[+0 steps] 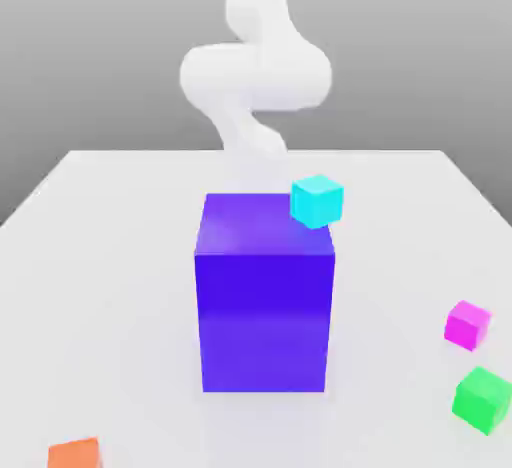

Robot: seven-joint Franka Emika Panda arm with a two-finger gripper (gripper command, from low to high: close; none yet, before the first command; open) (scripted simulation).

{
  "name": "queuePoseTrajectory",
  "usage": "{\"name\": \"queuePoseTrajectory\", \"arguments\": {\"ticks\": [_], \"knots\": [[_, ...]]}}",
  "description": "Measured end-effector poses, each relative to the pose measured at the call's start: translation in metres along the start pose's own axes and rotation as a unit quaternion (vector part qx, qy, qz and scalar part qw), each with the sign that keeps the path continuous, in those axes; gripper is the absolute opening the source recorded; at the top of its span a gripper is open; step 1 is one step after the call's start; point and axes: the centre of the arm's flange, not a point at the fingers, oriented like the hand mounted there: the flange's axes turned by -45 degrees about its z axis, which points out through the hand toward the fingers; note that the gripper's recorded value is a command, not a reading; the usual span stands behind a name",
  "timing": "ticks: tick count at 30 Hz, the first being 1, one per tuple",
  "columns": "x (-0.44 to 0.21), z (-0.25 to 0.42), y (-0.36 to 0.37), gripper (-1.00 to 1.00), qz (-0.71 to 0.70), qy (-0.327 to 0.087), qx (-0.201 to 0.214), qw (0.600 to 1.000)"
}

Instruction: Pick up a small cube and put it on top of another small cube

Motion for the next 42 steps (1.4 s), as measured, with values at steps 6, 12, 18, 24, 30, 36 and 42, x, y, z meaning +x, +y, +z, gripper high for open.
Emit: {"name": "queuePoseTrajectory", "arguments": {"ticks": [6, 12, 18, 24, 30, 36, 42], "knots": [[-0.043, 0.125, -0.092, 0.0, -0.085, -0.092, 0.041, 0.991], [-0.131, 0.216, -0.184, 0.0, -0.176, -0.177, 0.078, 0.965], [-0.258, 0.268, -0.265, 0.0, -0.277, -0.257, 0.115, 0.919], [-0.38, 0.298, -0.298, 0.0, -0.345, -0.321, 0.136, 0.871], [-0.421, 0.336, -0.299, -1.0, -0.349, -0.326, 0.137, 0.868], [-0.422, 0.337, -0.299, -1.0, -0.349, -0.326, 0.137, 0.868], [-0.383, 0.298, -0.298, -1.0, -0.346, -0.326, 0.135, 0.869]]}}
